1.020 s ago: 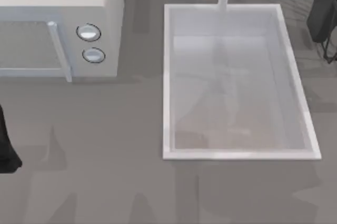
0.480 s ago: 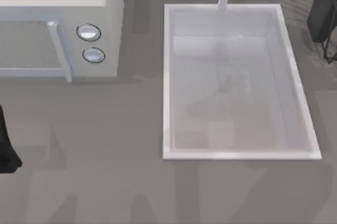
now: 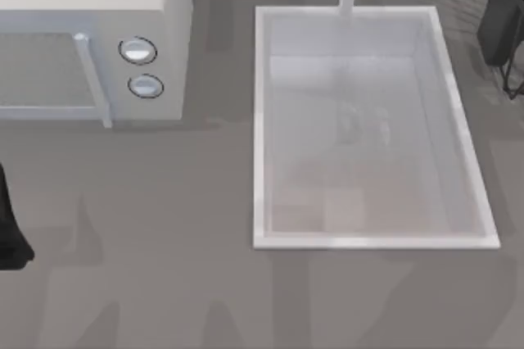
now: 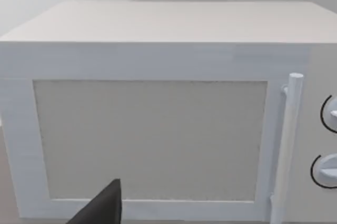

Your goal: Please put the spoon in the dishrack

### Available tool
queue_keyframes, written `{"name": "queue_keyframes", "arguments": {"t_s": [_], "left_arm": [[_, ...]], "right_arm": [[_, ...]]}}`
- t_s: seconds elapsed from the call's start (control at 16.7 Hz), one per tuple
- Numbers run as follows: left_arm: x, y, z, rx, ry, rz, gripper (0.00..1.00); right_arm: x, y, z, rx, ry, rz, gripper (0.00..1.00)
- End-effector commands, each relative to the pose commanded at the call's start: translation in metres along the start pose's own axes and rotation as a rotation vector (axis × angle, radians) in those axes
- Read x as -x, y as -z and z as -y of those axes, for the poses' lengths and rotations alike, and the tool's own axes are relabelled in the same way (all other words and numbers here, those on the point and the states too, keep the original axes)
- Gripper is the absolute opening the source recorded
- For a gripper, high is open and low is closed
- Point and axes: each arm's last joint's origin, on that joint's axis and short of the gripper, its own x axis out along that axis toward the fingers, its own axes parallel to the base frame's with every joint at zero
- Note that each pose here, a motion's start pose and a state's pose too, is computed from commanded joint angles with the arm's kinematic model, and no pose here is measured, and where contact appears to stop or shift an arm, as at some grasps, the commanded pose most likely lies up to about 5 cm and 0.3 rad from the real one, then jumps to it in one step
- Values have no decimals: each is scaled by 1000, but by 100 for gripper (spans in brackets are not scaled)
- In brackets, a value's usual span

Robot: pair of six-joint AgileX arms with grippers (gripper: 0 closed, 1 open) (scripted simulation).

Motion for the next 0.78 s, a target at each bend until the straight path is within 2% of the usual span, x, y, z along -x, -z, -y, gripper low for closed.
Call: {"name": "queue_keyframes", "arguments": {"t_s": [0.42, 0.78], "left_arm": [[0, 0, 0, 0, 0, 0, 100], [0, 0, 0, 0, 0, 0, 100]], "right_arm": [[0, 0, 0, 0, 0, 0, 98], [0, 0, 0, 0, 0, 0, 100]]}}
